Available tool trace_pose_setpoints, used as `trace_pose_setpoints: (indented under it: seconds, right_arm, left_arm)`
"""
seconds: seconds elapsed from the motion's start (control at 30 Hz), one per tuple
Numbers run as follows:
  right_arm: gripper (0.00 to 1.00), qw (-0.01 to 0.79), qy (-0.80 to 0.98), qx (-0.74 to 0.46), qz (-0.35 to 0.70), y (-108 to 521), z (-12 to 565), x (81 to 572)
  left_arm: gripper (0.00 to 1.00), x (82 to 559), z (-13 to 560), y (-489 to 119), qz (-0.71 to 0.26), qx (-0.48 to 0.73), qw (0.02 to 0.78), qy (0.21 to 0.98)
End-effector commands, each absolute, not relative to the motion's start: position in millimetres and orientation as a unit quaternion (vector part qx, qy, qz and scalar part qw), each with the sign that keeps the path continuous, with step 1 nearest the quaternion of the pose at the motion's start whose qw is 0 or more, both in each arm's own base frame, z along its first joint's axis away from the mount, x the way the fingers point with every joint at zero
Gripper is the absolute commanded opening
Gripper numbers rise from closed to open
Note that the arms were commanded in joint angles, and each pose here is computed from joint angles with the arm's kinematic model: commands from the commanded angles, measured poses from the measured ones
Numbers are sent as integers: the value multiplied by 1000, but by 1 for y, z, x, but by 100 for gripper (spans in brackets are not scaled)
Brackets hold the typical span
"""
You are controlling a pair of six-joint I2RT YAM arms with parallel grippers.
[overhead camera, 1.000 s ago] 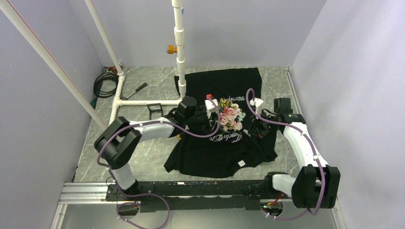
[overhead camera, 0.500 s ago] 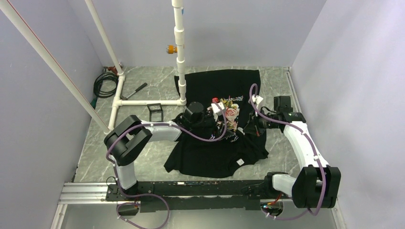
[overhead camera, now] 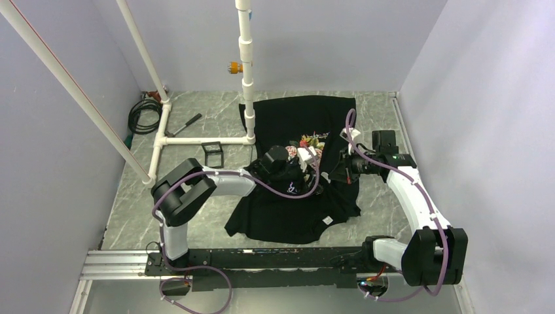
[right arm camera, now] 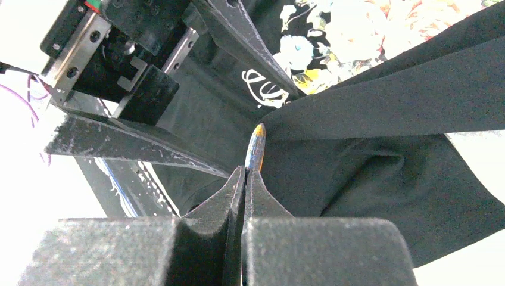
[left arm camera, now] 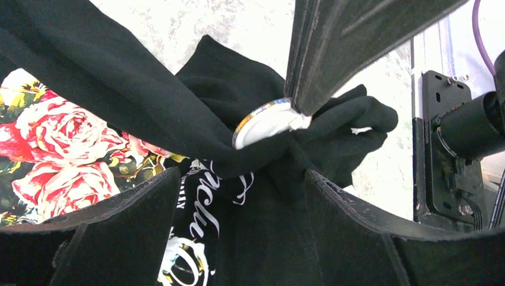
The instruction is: Remove the brooch from the garment
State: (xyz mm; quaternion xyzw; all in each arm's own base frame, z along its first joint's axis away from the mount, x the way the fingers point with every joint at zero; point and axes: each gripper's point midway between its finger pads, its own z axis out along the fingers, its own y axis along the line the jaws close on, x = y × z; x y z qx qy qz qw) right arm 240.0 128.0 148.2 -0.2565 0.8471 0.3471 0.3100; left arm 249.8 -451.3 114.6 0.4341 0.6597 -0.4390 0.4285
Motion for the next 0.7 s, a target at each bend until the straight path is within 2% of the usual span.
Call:
trace_pose_setpoints:
  seconds: [0.0,0.1,0.17,0.3,0.53,0.67]
  right_arm:
    - [0,330,837,-250,357,133,160,244]
    - [0,330,836,-257,355,133,161,242]
    - [0,333,830,-269,359,135,163,239]
    - [0,333,823,-286,362,137,165,235]
    - [0,332,827,-298,341,132,165,237]
    - [0,331,828,-316,323,127,165,238]
  left_arm:
    - [83,257,124,-466,-444,410,428,671]
    - [91,261,121,-466,-440,399,426,682]
    - [92,266,117,-465,-429,389,427,695]
    - [86,283,101,-458,-385,367,426,732]
    - [72,289,91,-449,-369,366,422,743]
    - [73,286,102,-445,-381,391,436,715]
